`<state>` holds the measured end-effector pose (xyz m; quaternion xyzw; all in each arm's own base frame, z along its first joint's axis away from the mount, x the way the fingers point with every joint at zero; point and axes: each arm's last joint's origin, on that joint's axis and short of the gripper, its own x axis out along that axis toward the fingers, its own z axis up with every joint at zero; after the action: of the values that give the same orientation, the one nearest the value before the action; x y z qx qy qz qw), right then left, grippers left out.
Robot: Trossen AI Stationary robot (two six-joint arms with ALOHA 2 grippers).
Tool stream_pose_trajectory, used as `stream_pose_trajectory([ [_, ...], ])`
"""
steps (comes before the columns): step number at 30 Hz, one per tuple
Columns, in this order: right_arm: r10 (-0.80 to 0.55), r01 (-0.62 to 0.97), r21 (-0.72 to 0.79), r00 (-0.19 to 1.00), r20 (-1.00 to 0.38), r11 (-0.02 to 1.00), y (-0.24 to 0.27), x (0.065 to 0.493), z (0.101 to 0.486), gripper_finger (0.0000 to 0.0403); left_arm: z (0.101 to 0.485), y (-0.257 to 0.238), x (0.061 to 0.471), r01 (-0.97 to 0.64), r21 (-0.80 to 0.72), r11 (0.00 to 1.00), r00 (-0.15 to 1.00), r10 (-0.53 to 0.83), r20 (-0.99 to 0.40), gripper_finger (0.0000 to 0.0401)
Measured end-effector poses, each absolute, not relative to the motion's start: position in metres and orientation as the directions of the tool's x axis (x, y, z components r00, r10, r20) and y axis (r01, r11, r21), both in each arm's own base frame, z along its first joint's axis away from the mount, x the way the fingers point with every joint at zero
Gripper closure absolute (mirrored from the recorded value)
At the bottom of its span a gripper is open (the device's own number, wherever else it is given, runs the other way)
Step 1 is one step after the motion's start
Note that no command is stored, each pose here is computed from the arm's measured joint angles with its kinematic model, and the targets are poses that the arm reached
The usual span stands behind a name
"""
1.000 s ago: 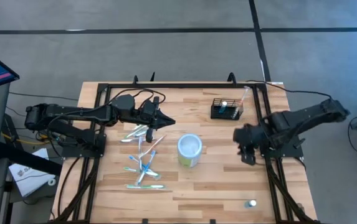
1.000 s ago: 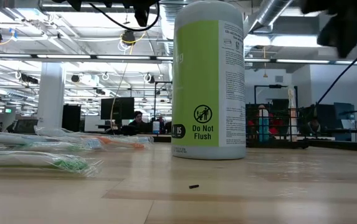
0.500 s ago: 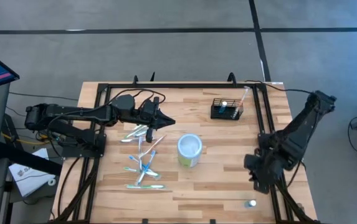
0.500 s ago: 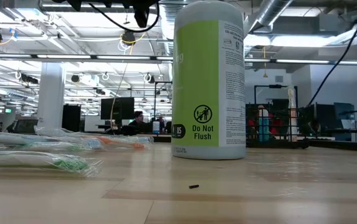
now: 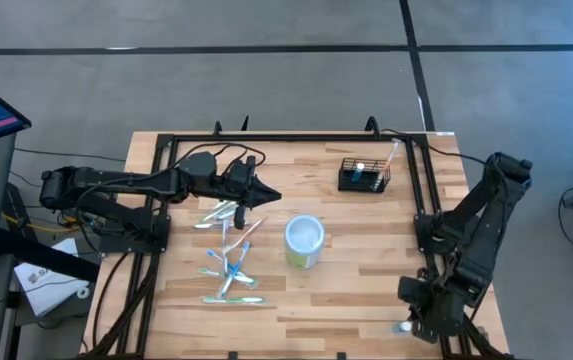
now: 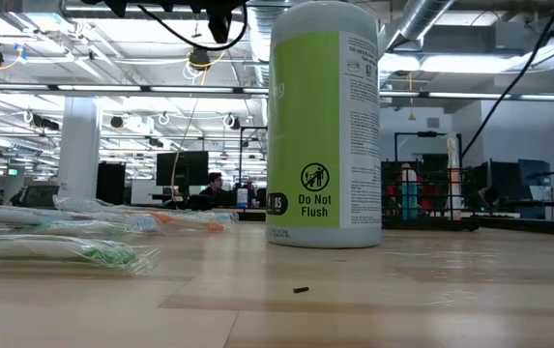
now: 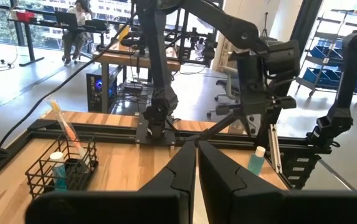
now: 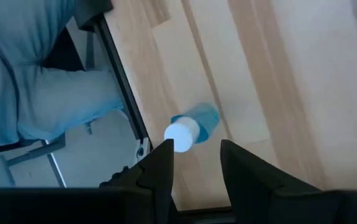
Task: Pick & Place toothbrushing station
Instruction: Put the blue mouthwash into the wire organizer
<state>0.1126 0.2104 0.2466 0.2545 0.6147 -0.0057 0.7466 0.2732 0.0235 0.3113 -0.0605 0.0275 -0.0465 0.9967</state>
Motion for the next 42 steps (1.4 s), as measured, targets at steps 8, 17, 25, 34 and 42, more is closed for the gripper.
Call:
stream_pose_trajectory([
  [8, 0.319, 0.355, 0.375, 0.209, -0.925, 0.856, 0.225, 0.113, 0.235, 0.028, 0.311, 0.023, 0.273, 0.089, -0.123, 0.988, 0.994, -0.096, -0.049, 0.039],
  [17, 0.334, 0.383, 0.391, 0.207, -0.919, 0.837, 0.234, 0.117, 0.228, 0.028, 0.311, 0.023, 0.273, 0.089, -0.123, 0.988, 0.994, -0.096, -0.05, 0.039],
  [25, 0.34, 0.389, 0.378, 0.166, -0.926, 0.84, 0.242, 0.12, 0.219, 0.028, 0.311, 0.023, 0.273, 0.089, -0.123, 0.988, 0.994, -0.096, -0.05, 0.039],
  [34, 0.316, 0.404, 0.355, 0.161, -0.935, 0.843, 0.236, 0.121, 0.22, 0.028, 0.311, 0.023, 0.273, 0.089, -0.123, 0.988, 0.994, -0.096, -0.05, 0.039],
  [42, 0.314, 0.409, 0.355, 0.166, -0.935, 0.841, 0.235, 0.124, 0.22, 0.028, 0.311, 0.023, 0.273, 0.089, -0.123, 0.988, 0.994, -0.096, -0.051, 0.039],
])
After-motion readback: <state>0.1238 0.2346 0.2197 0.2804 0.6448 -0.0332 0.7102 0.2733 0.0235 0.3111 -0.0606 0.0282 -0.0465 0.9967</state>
